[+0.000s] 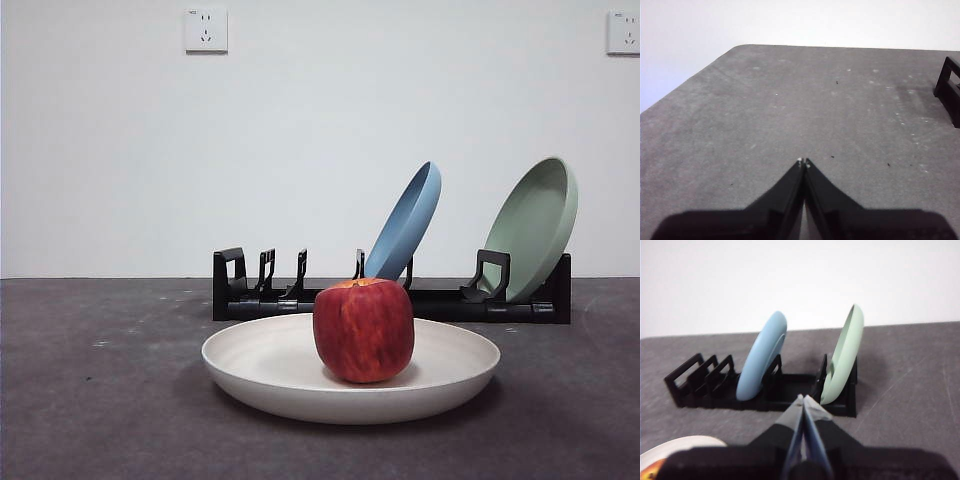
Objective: Take the yellow plate from the plate rack,put the plate on the table,take the apple from the table,put the apple in the plate
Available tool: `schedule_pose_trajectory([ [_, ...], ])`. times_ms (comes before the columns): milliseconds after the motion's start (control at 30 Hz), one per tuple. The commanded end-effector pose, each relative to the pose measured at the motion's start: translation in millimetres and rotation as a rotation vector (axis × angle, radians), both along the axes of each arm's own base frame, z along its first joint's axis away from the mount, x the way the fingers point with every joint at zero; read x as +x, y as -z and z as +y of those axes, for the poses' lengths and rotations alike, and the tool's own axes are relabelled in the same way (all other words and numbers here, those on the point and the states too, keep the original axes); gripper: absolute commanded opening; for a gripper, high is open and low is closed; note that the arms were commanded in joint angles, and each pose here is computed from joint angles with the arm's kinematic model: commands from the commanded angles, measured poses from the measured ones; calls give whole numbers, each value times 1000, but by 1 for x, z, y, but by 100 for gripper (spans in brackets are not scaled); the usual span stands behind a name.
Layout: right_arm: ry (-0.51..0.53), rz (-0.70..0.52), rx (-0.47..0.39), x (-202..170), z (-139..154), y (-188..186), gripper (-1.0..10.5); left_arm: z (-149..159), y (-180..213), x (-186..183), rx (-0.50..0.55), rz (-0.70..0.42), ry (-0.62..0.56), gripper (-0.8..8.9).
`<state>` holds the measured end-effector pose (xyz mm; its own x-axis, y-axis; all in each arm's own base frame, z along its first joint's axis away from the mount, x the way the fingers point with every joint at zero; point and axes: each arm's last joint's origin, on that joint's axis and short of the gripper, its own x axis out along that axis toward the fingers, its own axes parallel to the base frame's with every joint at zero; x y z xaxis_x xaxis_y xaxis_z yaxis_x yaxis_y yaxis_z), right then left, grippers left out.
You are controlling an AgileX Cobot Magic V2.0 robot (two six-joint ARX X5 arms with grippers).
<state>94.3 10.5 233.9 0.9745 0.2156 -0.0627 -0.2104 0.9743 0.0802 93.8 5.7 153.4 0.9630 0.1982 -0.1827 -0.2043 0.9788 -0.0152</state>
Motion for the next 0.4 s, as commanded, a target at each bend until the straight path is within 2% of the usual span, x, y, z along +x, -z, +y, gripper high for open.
schedule_pose_trajectory([
  [33, 8, -34, 20, 0, 0, 25, 1, 0, 4, 1, -3, 6, -6, -3],
  [267, 10, -3, 18, 0, 0, 60, 1, 0, 4, 1, -3, 6, -6, -3],
  [400, 10, 67, 13, 0, 0, 74, 1, 0, 4, 1, -3, 6, -6, -3],
])
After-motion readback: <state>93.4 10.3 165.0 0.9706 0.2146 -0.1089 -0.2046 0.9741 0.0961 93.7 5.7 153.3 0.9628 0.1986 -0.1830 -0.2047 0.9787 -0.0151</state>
